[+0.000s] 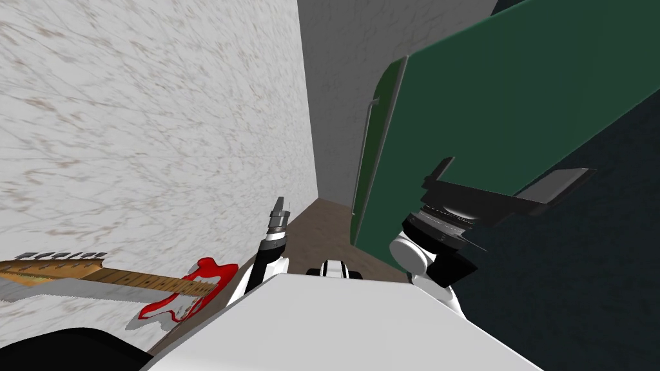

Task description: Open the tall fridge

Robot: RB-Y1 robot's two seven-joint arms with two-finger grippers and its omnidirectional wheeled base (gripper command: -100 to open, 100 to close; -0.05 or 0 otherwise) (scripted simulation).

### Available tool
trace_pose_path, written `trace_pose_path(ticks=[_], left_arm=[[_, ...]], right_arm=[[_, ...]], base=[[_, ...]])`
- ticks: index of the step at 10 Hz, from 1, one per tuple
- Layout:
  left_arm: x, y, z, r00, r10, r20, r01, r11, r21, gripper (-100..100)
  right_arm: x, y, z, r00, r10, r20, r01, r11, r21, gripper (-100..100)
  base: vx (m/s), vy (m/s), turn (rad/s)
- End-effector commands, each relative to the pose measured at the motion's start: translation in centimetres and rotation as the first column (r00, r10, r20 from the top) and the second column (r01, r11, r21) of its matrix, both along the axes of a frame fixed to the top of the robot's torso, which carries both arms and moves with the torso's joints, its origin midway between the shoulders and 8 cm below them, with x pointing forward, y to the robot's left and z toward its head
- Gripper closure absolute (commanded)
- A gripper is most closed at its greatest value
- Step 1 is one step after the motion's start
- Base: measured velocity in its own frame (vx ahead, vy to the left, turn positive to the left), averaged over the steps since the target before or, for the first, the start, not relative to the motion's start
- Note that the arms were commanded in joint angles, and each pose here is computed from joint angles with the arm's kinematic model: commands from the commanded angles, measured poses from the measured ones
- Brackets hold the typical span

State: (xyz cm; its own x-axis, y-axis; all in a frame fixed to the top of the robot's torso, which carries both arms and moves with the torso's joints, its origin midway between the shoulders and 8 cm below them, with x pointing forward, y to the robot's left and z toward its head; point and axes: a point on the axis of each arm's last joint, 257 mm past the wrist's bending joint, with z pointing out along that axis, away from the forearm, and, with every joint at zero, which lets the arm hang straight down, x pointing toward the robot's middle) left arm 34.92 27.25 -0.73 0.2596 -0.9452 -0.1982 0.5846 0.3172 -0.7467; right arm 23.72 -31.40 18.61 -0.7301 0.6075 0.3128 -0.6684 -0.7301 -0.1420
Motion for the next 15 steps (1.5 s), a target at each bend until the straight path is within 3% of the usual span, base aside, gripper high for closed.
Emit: trace_pose_path(ticks=[1,2,3,5,6,7,8,10,11,13,14,15], left_arm=[[0.0,0.0,0.0,1.0,0.0,0.0,0.0,1.0,0.0,0],[0.0,0.0,0.0,1.0,0.0,0.0,0.0,1.0,0.0,0],[0.0,0.0,0.0,1.0,0.0,0.0,0.0,1.0,0.0,0],[0.0,0.0,0.0,1.0,0.0,0.0,0.0,1.0,0.0,0],[0.0,0.0,0.0,1.0,0.0,0.0,0.0,1.0,0.0,0],[0.0,0.0,0.0,1.0,0.0,0.0,0.0,1.0,0.0,0],[0.0,0.0,0.0,1.0,0.0,0.0,0.0,1.0,0.0,0],[0.0,0.0,0.0,1.0,0.0,0.0,0.0,1.0,0.0,0],[0.0,0.0,0.0,1.0,0.0,0.0,0.0,1.0,0.0,0],[0.0,0.0,0.0,1.0,0.0,0.0,0.0,1.0,0.0,0],[0.0,0.0,0.0,1.0,0.0,0.0,0.0,1.0,0.0,0],[0.0,0.0,0.0,1.0,0.0,0.0,0.0,1.0,0.0,0]], right_arm=[[-0.3,-1.0,0.4,0.995,0.072,0.063,-0.076,0.995,0.066,-100],[-0.1,-1.4,0.2,0.994,0.088,0.06,-0.093,0.992,0.086,-100],[-0.5,-1.9,0.6,0.984,0.128,0.12,-0.142,0.983,0.117,-100],[0.0,-2.6,0.2,0.981,0.156,0.116,-0.173,0.973,0.152,-100],[-0.2,-3.1,0.5,0.964,0.196,0.177,-0.228,0.956,0.185,-100],[0.2,-3.5,0.3,0.961,0.212,0.175,-0.246,0.947,0.205,-100],[-0.1,-4.0,0.6,0.941,0.243,0.237,-0.297,0.927,0.228,-100],[0.6,-4.6,0.1,0.934,0.27,0.235,-0.328,0.907,0.263,-100],[0.5,-5.1,0.3,0.908,0.297,0.295,-0.38,0.88,0.284,-100],[1.2,-5.6,-0.1,0.901,0.317,0.294,-0.404,0.86,0.311,-100],[1.2,-6.1,-0.1,0.872,0.34,0.353,-0.456,0.827,0.329,-100],[1.7,-6.4,-0.4,0.867,0.353,0.353,-0.472,0.811,0.347,-100]], base=[[0.055,0.028,0.043],[0.058,0.039,0.026],[0.088,0.068,0.033],[0.056,0.032,0.008],[0.056,0.027,0.036],[0.055,0.031,0.025],[0.077,0.041,0.039],[0.053,0.03,0.005],[0.056,0.031,0.029],[0.041,0.017,0.012],[0.049,0.02,0.031],[0.051,0.024,0.02]])
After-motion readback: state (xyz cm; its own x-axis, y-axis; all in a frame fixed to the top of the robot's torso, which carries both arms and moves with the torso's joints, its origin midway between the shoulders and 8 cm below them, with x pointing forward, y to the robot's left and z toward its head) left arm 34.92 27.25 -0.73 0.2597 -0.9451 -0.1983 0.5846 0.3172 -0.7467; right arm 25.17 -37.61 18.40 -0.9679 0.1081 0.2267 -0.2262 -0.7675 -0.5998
